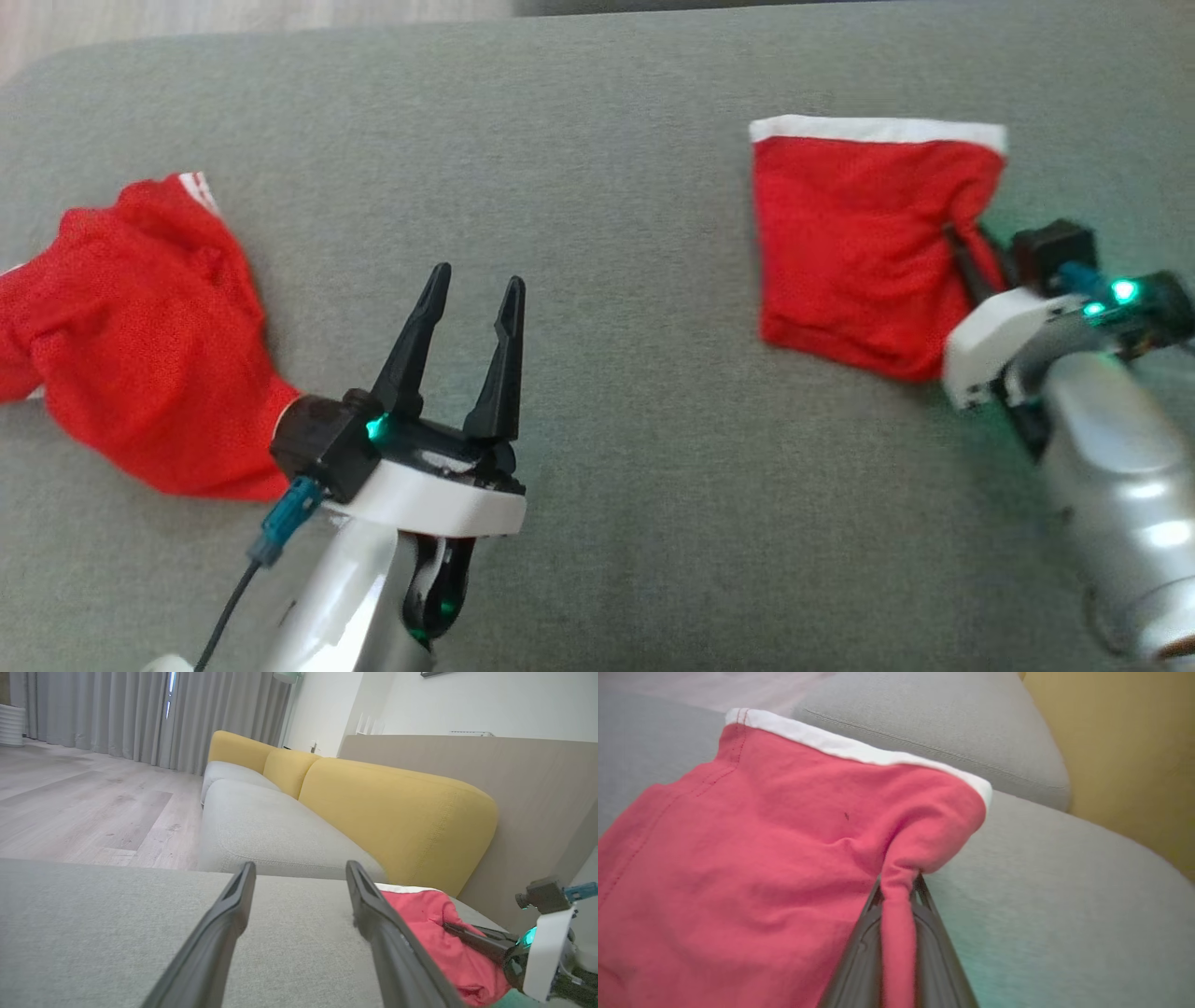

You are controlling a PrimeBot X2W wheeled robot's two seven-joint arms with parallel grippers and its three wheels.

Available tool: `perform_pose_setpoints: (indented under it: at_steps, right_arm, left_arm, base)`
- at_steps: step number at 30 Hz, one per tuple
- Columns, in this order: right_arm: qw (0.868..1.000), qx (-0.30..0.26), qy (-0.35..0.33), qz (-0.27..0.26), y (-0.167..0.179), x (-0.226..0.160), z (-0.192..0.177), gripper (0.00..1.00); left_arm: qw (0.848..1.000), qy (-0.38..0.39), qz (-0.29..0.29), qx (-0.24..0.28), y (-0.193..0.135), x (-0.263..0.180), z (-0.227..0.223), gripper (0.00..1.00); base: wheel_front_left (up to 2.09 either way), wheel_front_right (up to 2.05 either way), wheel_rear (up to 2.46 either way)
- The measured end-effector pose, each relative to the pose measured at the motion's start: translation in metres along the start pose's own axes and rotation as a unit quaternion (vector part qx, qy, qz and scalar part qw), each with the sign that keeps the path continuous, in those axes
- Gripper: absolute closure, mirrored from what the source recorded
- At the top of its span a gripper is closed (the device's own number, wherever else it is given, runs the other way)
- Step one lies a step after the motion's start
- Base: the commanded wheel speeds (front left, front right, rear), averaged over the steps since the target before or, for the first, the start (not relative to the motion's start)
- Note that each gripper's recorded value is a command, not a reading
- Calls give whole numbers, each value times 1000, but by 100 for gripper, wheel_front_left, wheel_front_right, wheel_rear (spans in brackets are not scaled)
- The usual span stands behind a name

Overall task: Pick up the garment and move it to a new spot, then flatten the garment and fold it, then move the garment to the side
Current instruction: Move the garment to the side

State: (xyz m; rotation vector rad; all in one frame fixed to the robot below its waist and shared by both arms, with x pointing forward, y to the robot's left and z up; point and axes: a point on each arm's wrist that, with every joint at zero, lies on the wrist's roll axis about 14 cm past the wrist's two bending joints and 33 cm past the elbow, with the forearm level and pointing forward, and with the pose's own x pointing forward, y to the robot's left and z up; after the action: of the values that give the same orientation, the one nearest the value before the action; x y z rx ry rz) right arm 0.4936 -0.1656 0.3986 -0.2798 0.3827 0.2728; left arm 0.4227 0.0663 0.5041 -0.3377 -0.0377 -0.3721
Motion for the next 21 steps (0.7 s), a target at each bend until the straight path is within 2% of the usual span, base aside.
perform_pose_setpoints:
  at_steps: [4, 10, 15, 21]
  right_arm:
    - [997, -60, 34, -22, -45, -11, -10, 100]
    - [985, -130, 103, -37, -98, -28, -35, 100]
    - [976, -153, 141, -55, -135, -36, -43, 100]
    - [972, -168, 145, -76, -164, -28, -27, 100]
  left_arm:
    - [1000, 2, -12, -3, -8, 3, -2, 0]
    - [1000, 5, -11, -3, -7, 1, -4, 0]
    - [1000, 6, 3, -1, 2, -2, -4, 0]
    - [1000, 11, 21, 1, 14, -7, -7, 0]
  base:
    - [0, 0, 0]
    - [0, 0, 0]
    - [0, 0, 0]
    - [0, 0, 0]
